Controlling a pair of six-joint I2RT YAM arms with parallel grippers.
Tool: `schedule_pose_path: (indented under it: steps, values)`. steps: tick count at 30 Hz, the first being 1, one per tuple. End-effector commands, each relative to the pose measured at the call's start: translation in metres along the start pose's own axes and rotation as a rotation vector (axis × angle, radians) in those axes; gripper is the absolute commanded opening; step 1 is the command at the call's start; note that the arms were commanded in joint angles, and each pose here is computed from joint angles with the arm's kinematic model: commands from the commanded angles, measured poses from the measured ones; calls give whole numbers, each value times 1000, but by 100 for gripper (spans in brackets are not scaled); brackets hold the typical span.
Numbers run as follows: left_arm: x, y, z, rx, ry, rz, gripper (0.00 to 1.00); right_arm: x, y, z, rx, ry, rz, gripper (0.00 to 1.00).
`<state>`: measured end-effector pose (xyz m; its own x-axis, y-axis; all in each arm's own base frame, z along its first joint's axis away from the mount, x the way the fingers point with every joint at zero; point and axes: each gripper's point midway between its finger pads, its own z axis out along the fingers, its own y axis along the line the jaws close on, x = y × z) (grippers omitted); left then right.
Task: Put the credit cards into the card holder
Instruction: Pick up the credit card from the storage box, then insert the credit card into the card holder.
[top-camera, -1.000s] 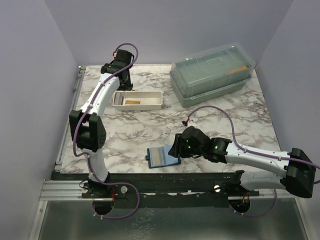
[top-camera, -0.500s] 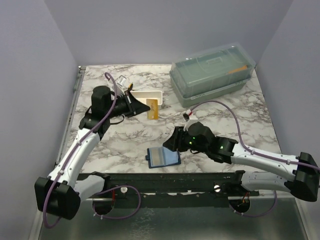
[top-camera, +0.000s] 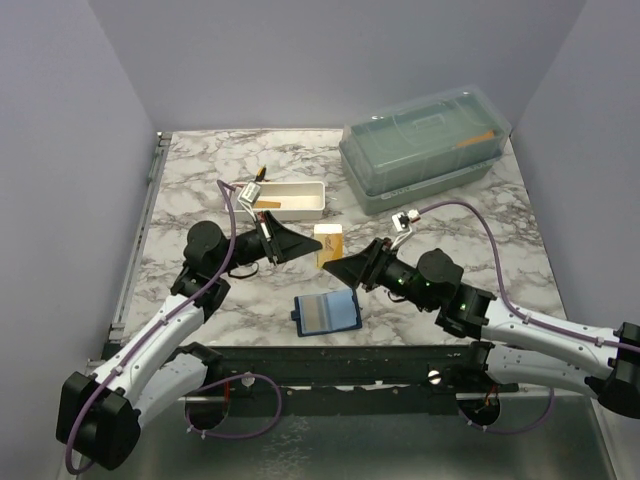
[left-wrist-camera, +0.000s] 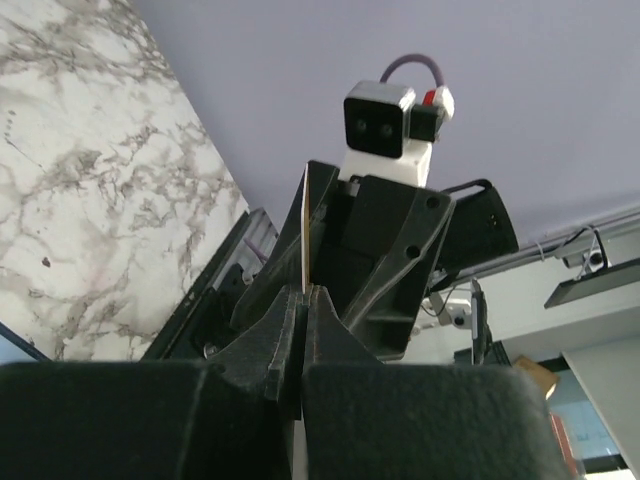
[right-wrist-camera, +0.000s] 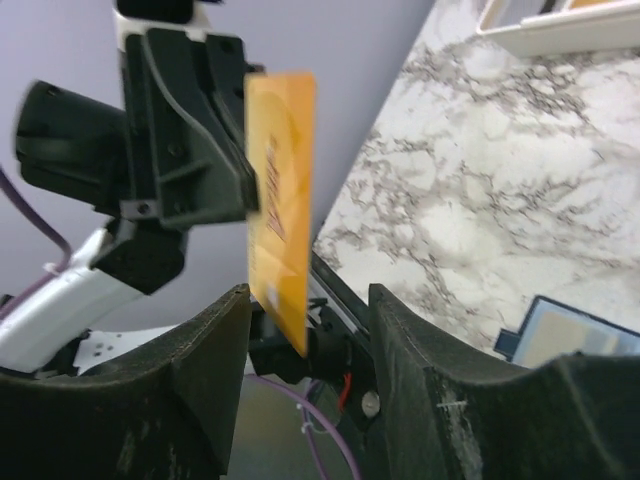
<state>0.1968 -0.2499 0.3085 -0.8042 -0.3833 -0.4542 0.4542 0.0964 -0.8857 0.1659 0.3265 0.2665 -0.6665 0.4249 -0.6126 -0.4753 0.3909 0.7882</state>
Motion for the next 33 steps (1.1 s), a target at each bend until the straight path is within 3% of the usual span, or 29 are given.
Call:
schedule_pose_path:
  steps: [1,11,14,17,19,20,24,29,33]
  values:
    - [8,-13,1,64,1,9,0,-26,23,-3,-100,-123,54,53]
    - [8,-17,1,84,2,-3,0,-35,24,-15,-136,-189,109,39]
    - [9,-17,1,87,1,-4,0,-35,27,-18,-160,-192,111,28]
    - [12,-13,2,82,12,-12,0,-34,24,-17,-152,-191,116,3]
    - [14,-6,2,66,17,-30,0,-31,18,-15,-117,-179,104,0]
    - [15,0,3,50,21,-45,4,-28,11,-15,-86,-166,90,0]
    - [30,51,3,-143,57,-145,48,-8,-35,-26,93,-115,57,0]
    - [53,145,-32,-659,124,-193,65,23,-96,-58,379,18,17,0]
    - [78,188,-60,-901,191,-279,70,51,-107,-67,419,177,-24,0]
